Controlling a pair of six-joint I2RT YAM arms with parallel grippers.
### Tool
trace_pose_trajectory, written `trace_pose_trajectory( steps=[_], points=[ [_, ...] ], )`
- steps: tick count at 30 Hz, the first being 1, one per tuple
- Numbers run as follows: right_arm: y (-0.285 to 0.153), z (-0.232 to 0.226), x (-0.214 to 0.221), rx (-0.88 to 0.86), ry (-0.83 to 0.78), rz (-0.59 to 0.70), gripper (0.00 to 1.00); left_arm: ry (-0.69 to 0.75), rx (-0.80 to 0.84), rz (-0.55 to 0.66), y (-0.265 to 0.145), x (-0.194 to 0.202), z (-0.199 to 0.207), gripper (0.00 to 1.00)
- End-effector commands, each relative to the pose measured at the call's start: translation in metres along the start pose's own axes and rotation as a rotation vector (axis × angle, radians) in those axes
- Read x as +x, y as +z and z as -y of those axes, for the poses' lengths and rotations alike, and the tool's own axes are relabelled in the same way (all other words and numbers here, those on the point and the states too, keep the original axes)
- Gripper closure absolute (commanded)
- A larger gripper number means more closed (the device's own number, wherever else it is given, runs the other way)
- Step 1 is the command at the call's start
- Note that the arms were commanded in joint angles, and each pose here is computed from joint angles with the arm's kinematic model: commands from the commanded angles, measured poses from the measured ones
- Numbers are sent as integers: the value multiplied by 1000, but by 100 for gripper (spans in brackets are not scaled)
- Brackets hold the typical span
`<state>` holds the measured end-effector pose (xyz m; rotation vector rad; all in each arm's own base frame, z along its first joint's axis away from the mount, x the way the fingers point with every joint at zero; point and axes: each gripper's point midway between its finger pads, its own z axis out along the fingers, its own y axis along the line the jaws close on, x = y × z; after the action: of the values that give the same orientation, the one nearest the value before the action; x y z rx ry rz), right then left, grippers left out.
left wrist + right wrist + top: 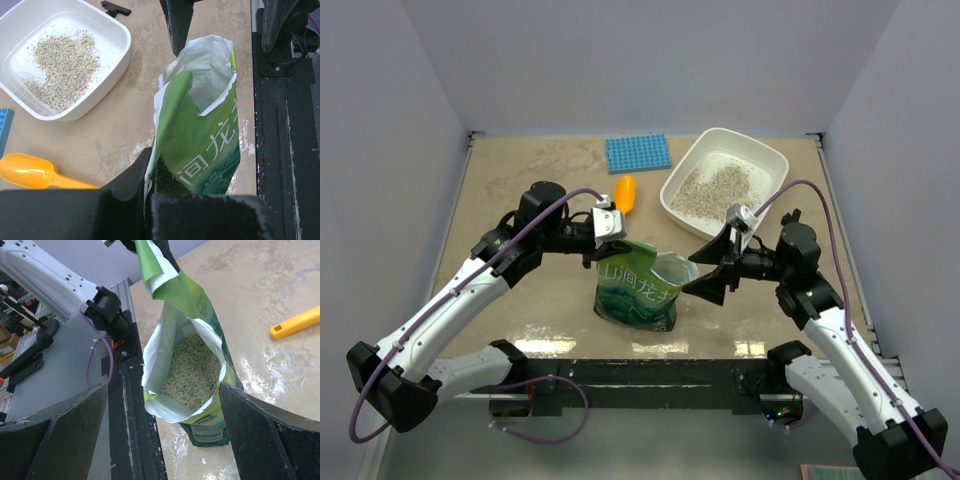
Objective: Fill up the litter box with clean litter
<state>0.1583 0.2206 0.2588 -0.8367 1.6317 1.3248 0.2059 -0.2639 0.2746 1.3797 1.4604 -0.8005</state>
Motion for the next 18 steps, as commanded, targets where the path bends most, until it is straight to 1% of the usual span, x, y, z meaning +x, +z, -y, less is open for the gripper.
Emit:
trace_pose_trajectory(
  steps=[1,3,7,10,13,18],
  points=[
    [8,10,0,39,-22,9,2,94,-77,113,-9,-38,-16,100],
    [12,14,3,52,-32,-3,2,97,-80,117,-10,-40,-16,100],
    [15,15,-6,64,-82,-1,2,99,-81,118,-12,-41,-15,100],
    [18,13,2,49,-63,-43,2,94,-85,108,-11,-38,-16,100],
    [22,6,7,25,-71,-49,2,94,-84,106,-10,-35,-15,100],
    [31,6,20,24,-35,-73,2,85,-81,106,-8,-35,-17,100]
  ],
)
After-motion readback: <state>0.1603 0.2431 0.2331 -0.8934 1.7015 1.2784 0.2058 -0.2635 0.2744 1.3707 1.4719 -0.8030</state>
